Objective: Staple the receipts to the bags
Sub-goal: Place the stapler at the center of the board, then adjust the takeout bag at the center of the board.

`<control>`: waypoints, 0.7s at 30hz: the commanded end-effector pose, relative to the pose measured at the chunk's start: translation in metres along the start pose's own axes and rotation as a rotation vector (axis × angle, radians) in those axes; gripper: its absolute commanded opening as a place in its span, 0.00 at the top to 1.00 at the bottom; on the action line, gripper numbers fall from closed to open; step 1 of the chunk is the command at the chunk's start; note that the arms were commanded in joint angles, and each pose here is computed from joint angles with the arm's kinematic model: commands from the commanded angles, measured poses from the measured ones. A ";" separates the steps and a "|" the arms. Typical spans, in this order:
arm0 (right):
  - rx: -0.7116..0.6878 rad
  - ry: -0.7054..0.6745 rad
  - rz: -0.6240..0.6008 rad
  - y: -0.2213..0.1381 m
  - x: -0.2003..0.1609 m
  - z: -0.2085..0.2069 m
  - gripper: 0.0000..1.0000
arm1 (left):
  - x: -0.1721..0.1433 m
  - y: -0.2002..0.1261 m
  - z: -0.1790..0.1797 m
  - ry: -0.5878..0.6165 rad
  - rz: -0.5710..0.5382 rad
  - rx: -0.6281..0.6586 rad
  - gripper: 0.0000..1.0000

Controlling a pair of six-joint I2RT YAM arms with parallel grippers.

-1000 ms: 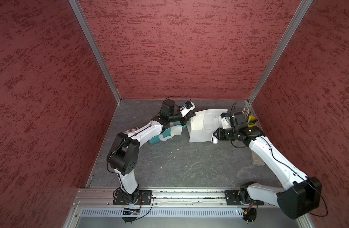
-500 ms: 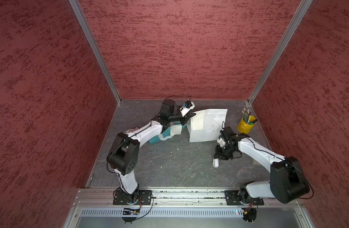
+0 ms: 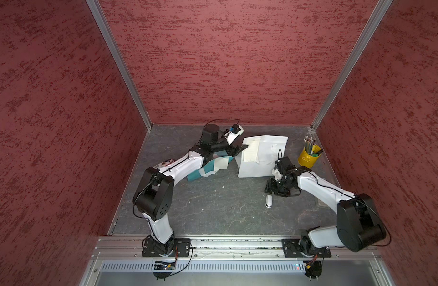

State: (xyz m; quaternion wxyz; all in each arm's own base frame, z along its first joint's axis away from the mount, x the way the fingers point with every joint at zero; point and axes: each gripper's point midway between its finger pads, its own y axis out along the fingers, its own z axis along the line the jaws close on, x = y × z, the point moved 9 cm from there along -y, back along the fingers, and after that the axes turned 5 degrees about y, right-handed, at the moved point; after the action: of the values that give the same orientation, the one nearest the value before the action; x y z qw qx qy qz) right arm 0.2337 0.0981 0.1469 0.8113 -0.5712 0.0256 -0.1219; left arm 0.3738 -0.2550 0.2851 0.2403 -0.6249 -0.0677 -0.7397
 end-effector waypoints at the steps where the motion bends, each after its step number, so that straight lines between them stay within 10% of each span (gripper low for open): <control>1: 0.057 -0.077 -0.265 -0.046 0.025 0.020 0.30 | 0.051 -0.026 0.013 0.050 -0.143 0.125 0.00; 6: 0.040 -0.085 -0.678 -0.103 0.051 0.023 0.03 | 0.113 -0.086 0.036 -0.013 -0.364 0.320 0.00; 11: -0.035 -0.043 -1.068 -0.140 0.070 0.005 0.01 | 0.143 -0.166 0.047 -0.006 -0.413 0.582 0.00; 15: -0.096 0.070 -1.263 -0.137 0.080 -0.027 0.01 | 0.100 -0.221 0.048 -0.066 -0.243 0.867 0.00; 21: -0.174 0.139 -1.464 -0.100 0.073 -0.071 0.01 | -0.053 -0.265 0.022 -0.339 0.112 1.232 0.00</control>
State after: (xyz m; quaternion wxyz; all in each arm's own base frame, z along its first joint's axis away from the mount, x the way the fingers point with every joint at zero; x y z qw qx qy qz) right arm 0.2740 -0.0026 0.2104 0.5520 -0.5394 -0.2521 -0.5838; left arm 0.2788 -0.0223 0.3839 0.4499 -0.4515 -0.5038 -0.5830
